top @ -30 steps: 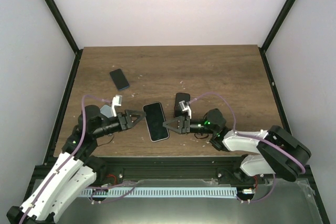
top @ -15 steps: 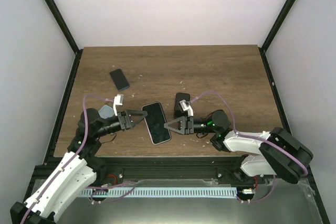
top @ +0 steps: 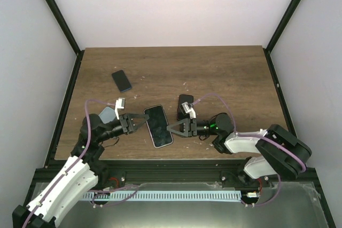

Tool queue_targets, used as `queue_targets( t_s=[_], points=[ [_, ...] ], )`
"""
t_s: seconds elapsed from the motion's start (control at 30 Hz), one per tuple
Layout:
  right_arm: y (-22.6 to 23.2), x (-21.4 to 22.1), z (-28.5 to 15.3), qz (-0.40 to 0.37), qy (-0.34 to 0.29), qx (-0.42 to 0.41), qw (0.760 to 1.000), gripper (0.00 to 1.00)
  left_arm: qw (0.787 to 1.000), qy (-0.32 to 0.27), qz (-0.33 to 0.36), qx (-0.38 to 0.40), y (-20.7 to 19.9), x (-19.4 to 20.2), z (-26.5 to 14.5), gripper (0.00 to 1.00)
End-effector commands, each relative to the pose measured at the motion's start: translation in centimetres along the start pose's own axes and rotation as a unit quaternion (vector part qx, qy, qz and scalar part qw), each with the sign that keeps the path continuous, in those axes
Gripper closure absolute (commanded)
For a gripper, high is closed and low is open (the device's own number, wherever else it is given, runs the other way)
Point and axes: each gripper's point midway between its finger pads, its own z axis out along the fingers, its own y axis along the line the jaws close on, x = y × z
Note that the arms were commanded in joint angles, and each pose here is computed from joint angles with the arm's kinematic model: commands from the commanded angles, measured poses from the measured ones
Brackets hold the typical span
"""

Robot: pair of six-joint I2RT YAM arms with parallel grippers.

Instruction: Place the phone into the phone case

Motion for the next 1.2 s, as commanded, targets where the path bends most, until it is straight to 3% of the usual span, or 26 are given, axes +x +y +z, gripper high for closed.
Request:
queue_targets(
  t_s=[0.0, 0.07, 0.23, 0.5, 0.77, 1.17],
  points=[
    [1.6, -0.3, 0.0, -0.040, -0.004, -0.020, 0.999, 0.64, 1.000, -0.008, 0.011, -0.013, 0.0, -0.5, 0.0, 0.92],
    [1.5, -0.4, 0.1, -0.041, -0.001, -0.016, 0.999, 0.63, 1.000, -0.006, 0.010, -0.024, 0.3, -0.5, 0.1, 0.94],
    [1.1, -0.6, 0.4, -0.040, 0.001, -0.001, 0.999, 0.76, 1.000, -0.005, 0.009, -0.028, 0.3, -0.5, 0.0, 0.92],
    [0.7, -1.5, 0.3, -0.029, -0.028, 0.017, 0.999, 0.88, 1.000, 0.015, 0.003, -0.020, -0.5, -0.1, 0.2, 0.78],
    [1.4, -3.1, -0.6, -0.018, -0.094, 0.014, 0.995, 0.89, 0.999, 0.027, -0.020, -0.019, 0.1, 0.5, 0.2, 0.50],
    [2.4, -5.9, -0.1, -0.028, -0.143, 0.019, 0.989, 0.89, 0.997, 0.046, -0.057, 0.004, 1.5, 1.8, 0.3, 0.43]
  ],
)
